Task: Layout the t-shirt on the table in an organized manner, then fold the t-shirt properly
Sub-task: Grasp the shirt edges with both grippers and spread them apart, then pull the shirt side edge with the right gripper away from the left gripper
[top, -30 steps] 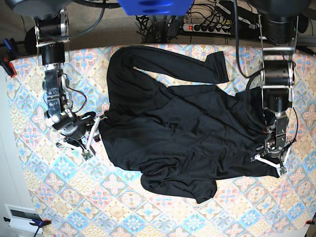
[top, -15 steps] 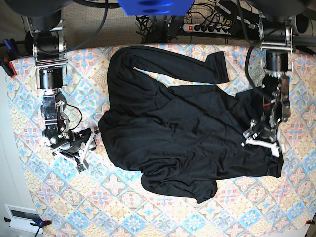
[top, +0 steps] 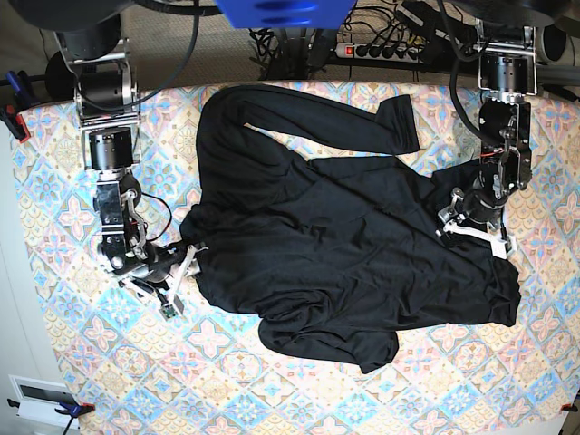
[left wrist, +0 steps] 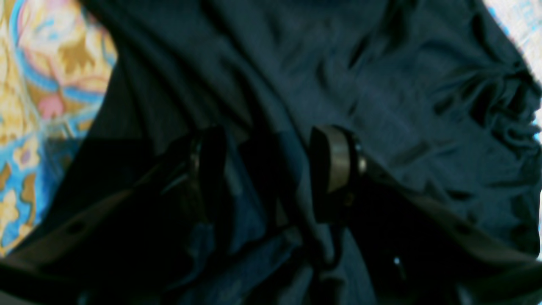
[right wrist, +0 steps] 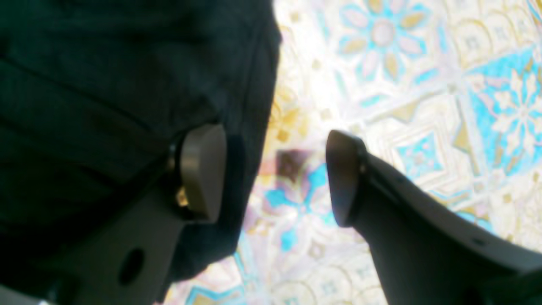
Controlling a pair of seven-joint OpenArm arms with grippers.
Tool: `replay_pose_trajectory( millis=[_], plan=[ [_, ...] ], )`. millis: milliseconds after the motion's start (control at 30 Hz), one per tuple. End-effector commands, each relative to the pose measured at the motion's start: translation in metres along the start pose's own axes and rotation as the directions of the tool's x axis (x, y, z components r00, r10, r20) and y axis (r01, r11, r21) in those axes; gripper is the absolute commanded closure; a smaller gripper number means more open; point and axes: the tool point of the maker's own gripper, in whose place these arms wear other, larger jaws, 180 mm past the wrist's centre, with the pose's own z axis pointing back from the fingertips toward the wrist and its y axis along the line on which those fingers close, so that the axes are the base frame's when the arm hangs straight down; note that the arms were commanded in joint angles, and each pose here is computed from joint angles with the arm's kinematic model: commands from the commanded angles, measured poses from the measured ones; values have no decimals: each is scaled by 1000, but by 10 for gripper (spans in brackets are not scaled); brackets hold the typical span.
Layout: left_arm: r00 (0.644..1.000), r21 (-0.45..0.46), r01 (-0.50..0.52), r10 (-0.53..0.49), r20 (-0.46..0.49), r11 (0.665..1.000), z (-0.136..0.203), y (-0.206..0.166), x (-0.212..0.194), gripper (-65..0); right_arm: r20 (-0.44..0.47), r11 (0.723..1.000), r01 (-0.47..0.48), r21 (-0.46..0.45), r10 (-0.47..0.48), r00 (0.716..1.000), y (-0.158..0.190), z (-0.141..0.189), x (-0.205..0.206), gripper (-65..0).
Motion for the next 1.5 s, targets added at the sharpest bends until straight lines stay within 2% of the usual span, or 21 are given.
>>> replay_pose_trajectory(
  millis=[0, 133, 300, 600, 700, 900, 933, 1033, 1167, 1300, 1467],
  plan=[
    [998, -24, 19, -18, 57, 1000, 5, -8, 22, -309, 74, 1000, 1, -8, -1, 997, -4, 7, 28, -360],
    [998, -24, 19, -18, 57, 1000, 5, -8, 22, -309, 109, 1000, 4, 0, -4, 994, -1, 6, 35, -360],
    [998, -24, 19, -18, 57, 1000, 5, -8, 22, -309, 73, 998, 51, 41, -54, 996, 11, -13, 17, -360],
    [998, -25, 20, -18, 59, 999, 5, -9, 22, -309, 30, 994, 99, 55, -100, 995, 12, -28, -9, -350],
    [998, -26, 20, -18, 61, 999, 5, -9, 24, -309, 27, 993, 100, 55, -101, 994, 12, -28, -10, -283],
    [998, -27, 20, -18, 63, 999, 4, -10, 24, -309, 58, 993, 102, 55, -105, 993, 11, -28, -5, -25],
    [998, -27, 20, -18, 63, 999, 4, -10, 24, -309, 68, 993, 104, 54, -108, 992, 10, -28, -3, 0],
    [998, -26, 20, -18, 61, 999, 5, -9, 24, -309, 79, 993, 105, 53, -109, 991, 9, -27, 0, -17],
    [998, -25, 20, -18, 59, 999, 5, -9, 22, -309, 119, 993, 103, 49, -109, 987, 6, -26, 8, 0],
    [998, -23, 21, -19, 58, 1000, 5, -8, 22, -309, 220, 996, 88, 7, -87, 972, -20, -10, 52, 0],
    [998, -23, 21, -19, 58, 1000, 5, -8, 22, -309, 290, 996, 72, -55, -53, 956, -54, 13, 92, 0]
  ],
)
